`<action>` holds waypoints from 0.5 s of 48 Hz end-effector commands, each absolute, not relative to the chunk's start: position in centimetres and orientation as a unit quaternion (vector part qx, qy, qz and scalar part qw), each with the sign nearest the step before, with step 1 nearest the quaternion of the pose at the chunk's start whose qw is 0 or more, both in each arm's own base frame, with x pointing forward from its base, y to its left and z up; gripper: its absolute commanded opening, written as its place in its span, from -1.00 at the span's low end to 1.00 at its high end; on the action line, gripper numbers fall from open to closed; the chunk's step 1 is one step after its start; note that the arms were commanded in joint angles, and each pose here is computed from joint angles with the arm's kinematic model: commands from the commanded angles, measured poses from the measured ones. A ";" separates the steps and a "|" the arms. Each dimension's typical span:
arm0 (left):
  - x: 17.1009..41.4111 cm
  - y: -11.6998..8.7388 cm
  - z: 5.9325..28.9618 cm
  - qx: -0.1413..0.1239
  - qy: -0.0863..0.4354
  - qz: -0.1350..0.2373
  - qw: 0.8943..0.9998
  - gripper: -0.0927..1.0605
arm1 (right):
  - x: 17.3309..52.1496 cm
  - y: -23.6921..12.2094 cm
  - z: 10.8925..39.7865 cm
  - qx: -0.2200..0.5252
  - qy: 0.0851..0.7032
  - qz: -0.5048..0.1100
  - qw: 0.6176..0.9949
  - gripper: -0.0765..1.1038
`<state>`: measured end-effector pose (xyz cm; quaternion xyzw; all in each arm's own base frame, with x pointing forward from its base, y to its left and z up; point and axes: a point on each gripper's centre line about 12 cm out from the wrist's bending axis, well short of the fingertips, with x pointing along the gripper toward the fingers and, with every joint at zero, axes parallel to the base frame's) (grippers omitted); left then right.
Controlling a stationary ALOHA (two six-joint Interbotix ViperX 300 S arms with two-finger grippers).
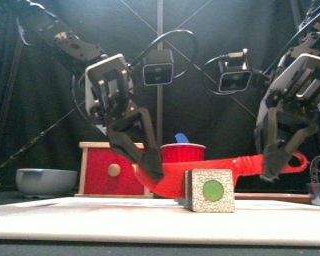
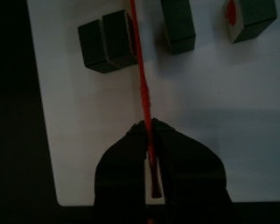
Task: Place sushi on board then cut the sushi with the knife then place the pieces on the plate
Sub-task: Cut the sushi into 4 pieces
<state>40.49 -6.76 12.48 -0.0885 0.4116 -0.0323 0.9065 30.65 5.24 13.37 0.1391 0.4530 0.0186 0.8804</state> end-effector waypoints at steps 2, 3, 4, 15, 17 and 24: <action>41.1 -6.6 16.3 -0.090 0.370 -0.039 0.924 -0.15 | 31.0 4.7 16.8 0.139 0.413 0.027 0.900 -0.31; 41.1 -6.6 16.5 -0.089 0.368 -0.040 0.925 -0.15 | 31.0 4.7 17.1 0.137 0.409 0.027 0.902 -0.31; 41.0 -6.5 16.8 -0.088 0.366 -0.040 0.926 -0.15 | 30.9 4.6 17.4 0.137 0.405 0.028 0.903 -0.31; 40.7 -7.6 18.1 -0.085 0.354 -0.054 0.930 -0.15 | 30.6 4.9 19.1 0.144 0.382 0.035 0.912 -0.31; 40.7 -7.9 18.1 -0.085 0.354 -0.058 0.929 -0.15 | 30.5 5.1 18.9 0.144 0.385 0.037 0.911 -0.31; 40.8 -8.7 17.5 -0.090 0.361 -0.062 0.926 -0.15 | 30.5 5.7 18.4 0.148 0.393 0.042 0.907 -0.31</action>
